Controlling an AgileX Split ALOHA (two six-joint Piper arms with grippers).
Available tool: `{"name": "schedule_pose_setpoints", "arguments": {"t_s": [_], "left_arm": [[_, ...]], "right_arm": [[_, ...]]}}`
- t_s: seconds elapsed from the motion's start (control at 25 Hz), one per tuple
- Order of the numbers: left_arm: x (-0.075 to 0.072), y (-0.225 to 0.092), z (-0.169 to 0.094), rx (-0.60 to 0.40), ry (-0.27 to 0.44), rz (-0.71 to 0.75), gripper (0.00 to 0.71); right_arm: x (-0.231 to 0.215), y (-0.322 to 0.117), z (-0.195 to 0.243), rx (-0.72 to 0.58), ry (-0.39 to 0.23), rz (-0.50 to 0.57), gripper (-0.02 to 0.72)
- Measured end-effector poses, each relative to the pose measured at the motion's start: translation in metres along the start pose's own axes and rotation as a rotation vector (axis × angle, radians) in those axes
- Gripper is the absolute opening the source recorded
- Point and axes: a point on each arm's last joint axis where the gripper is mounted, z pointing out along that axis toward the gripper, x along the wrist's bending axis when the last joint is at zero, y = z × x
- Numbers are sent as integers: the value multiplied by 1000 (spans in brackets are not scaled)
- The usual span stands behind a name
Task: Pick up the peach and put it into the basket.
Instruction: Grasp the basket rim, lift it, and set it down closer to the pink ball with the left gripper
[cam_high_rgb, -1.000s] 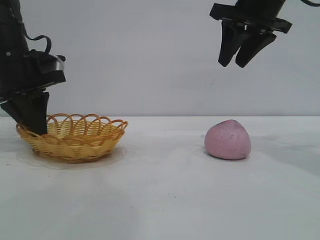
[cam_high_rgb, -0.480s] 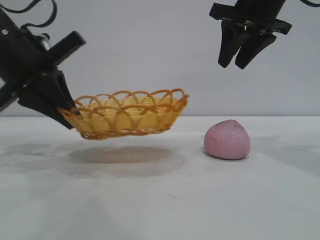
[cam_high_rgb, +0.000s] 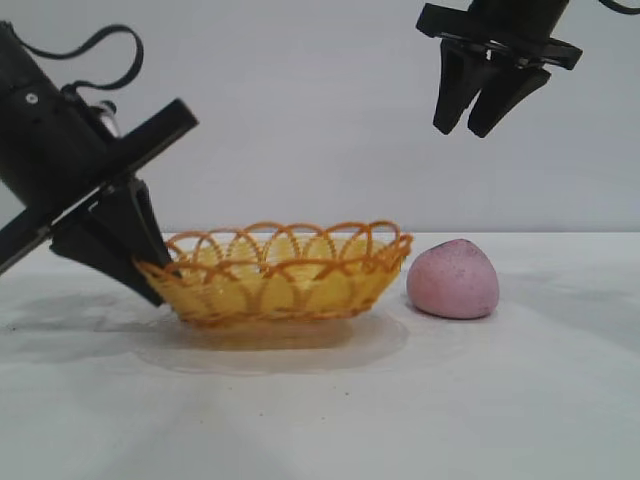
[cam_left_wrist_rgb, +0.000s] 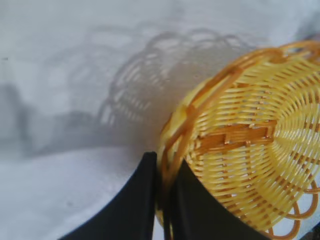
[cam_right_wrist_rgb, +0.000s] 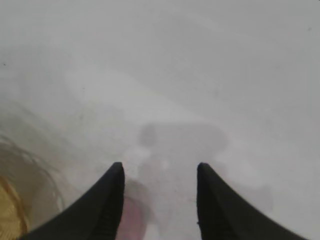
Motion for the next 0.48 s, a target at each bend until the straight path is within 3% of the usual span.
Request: {"name": "schedule_pose_setpoints", "arguments": {"t_s": [0.16, 0.32, 0.48], "left_arm": [[-1, -1, 0, 15, -7, 3, 343], [0, -3, -1, 32, 6, 33, 339], [-9, -4, -15, 19, 2, 94, 365]], "right_arm": [[0, 0, 0, 0, 0, 0, 337], [0, 0, 0, 0, 0, 0, 337], [0, 0, 0, 0, 0, 0, 337]]}}
